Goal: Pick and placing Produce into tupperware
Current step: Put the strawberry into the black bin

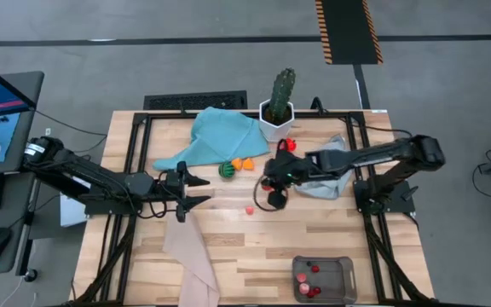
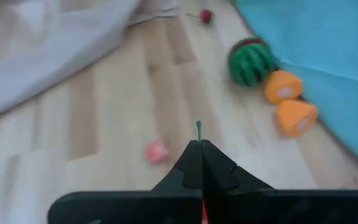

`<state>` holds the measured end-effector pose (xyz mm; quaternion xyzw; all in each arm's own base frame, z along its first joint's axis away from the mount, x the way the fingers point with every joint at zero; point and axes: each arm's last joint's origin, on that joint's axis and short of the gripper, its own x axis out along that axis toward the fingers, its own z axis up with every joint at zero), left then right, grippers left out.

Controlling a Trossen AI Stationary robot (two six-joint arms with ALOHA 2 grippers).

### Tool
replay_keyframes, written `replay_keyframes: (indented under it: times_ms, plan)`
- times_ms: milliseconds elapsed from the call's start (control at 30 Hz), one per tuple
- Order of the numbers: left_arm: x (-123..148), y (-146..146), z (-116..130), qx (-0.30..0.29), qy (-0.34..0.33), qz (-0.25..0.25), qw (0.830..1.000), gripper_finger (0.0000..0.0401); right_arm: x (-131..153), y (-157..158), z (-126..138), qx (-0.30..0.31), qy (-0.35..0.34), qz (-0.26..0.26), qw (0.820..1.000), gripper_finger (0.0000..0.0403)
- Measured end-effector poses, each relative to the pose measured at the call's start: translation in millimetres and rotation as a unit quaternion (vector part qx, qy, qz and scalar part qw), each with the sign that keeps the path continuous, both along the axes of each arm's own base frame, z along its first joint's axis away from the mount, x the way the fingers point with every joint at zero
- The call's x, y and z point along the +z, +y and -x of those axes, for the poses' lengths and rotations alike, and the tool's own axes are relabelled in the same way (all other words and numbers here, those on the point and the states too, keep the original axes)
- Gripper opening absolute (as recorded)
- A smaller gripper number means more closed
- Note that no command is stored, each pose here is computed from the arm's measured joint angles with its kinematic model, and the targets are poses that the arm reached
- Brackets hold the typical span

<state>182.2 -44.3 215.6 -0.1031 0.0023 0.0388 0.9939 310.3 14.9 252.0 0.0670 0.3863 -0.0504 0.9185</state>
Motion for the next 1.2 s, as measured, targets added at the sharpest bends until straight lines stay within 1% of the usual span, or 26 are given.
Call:
replay_keyframes:
  times_ms: [133,267,400,533,733,867,1067,1200]
  plan:
    - [0,0,0,0.0,0.0,0.0,1.0,0.023,19,22,18,0.02,-0.015,-0.014,1.0,0.0015]
    - [0,0,0,0.002,0.0,0.0,1.0,0.023,32,47,35,0.027,-0.032,-0.005,0.999,0.0011]
    - [0,0,0,0.002,0.0,0.0,1.0,0.023,40,76,53,0.031,-0.043,-0.003,0.999,0.0013]
    - [0,0,0,0.002,0.0,0.0,1.0,0.023,40,105,71,0.029,-0.042,-0.001,0.999,0.0017]
    - [0,0,0,0.003,0.0,0.0,1.0,0.023,33,148,99,0.021,-0.043,-0.001,0.999,0.0012]
    - [0,0,0,0.003,0.0,0.0,1.0,0.023,26,174,116,0.016,-0.05,-0.019,0.998,0.0018]
    - [0,0,0,0.003,0.0,0.0,1.0,0.023,-1,207,129,0.007,-0.024,-0.028,0.999,0.0011]
    - [0,0,0,0.003,0.0,0.001,1.0,0.023,-21,222,132,-0.011,-0.003,-0.036,0.999,0.002]
